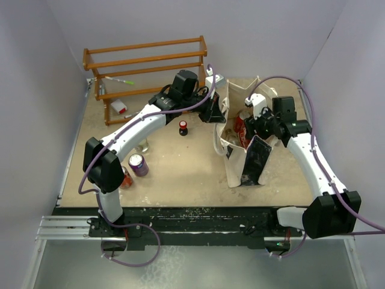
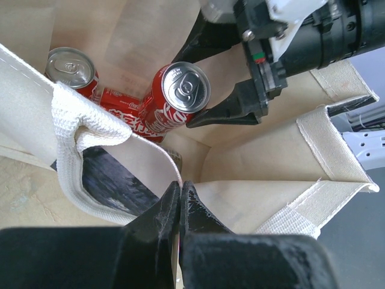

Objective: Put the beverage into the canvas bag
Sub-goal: Place the drink in the canvas bag.

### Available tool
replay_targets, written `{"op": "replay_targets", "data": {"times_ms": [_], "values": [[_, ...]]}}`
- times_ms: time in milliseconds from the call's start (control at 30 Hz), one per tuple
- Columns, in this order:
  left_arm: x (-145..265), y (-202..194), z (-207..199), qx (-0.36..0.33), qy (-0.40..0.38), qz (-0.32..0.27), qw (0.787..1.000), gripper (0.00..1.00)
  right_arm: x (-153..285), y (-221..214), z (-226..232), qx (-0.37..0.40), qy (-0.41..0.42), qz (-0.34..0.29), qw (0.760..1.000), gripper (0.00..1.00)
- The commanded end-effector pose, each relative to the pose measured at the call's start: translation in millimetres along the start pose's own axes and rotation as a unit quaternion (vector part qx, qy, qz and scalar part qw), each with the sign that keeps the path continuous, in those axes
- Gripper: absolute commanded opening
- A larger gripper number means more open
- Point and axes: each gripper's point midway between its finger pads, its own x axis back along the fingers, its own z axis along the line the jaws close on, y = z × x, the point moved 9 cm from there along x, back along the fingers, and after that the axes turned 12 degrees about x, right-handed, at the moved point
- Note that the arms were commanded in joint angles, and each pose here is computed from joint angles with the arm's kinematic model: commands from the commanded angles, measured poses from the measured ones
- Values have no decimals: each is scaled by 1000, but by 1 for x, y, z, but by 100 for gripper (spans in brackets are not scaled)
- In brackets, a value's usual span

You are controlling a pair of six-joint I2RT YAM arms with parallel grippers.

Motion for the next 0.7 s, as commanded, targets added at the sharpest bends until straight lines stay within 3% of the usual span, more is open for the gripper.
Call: {"op": "replay_targets", "data": {"times_ms": [0,667], "values": [[0,4,-12,-30,-17,-6,999,0,3,13,-13,25,-54,-50,997,0],[1,0,-11,-27,-16,-1,999,0,-38,-8,-12,-12,-62,-35,997,0]]}}
